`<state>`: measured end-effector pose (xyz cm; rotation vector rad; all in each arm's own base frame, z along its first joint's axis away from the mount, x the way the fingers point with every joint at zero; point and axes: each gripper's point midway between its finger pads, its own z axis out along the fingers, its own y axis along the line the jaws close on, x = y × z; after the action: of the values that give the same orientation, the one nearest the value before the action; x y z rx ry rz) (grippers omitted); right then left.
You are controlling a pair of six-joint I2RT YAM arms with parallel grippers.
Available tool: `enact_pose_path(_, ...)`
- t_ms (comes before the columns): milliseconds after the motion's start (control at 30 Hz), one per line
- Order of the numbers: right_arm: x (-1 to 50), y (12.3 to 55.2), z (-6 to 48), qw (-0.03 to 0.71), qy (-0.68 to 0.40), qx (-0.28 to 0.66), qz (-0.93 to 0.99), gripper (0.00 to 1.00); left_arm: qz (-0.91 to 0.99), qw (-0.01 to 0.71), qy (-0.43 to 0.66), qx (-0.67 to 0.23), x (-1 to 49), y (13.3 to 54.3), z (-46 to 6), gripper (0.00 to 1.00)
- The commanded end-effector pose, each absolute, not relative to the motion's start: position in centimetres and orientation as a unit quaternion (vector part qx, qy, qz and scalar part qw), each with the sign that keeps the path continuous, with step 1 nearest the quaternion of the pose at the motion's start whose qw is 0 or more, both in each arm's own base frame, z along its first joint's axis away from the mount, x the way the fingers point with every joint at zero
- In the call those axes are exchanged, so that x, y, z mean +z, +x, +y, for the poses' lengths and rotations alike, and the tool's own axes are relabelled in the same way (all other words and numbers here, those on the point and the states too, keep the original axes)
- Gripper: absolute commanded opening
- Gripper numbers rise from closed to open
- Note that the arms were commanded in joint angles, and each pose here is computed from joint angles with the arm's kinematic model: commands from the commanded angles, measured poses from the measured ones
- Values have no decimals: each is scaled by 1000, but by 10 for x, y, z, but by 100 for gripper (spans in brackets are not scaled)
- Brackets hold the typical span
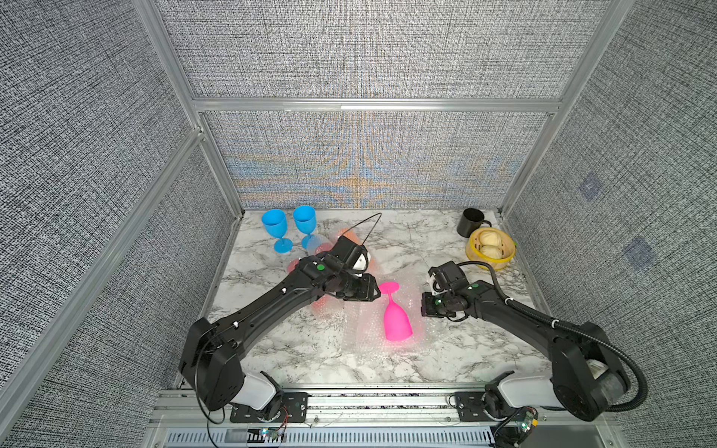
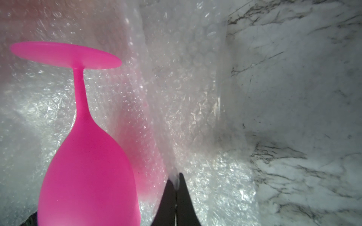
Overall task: Unpack wine glasses from bubble wrap
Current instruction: Unwrap the bubble wrap.
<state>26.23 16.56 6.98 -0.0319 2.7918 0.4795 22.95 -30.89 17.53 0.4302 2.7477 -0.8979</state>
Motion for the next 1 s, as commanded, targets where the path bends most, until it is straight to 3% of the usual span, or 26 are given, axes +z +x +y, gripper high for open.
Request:
enact_pose_path(0, 76, 262, 164, 154, -16, 160, 975, 21, 929, 100, 173, -311, 164, 227, -327, 50)
enact_pose_path(167, 97, 266, 160, 165, -25, 149, 975, 49, 944, 95, 205, -241, 130, 232, -321, 50)
enact_pose_path(267, 125, 270, 156, 188, -42, 142, 971, 57, 954, 93, 198, -206, 120, 238, -314, 48)
enact_pose_path(367, 164, 265, 171, 218, -91, 187, 954, 57, 955, 93, 193, -205, 118, 239, -314, 44)
enact_pose_path(500, 163, 232, 188, 238, -176, 202, 934, 58, 955, 102, 187, -207, 124, 243, -314, 44)
enact_pose_path(633, 162, 198, 211, 364, -346, 177, 847, 57, 958, 97, 179, -203, 121, 249, -312, 44)
enact_pose_path(733, 168, 195, 213, 430, -364, 170, 809, 57, 956, 97, 180, -211, 123, 255, -318, 44)
enact_pose_path(967, 152, 195, 219, 400, -369, 168, 822, 56, 900, 170, 347, -204, 153, 276, -341, 45)
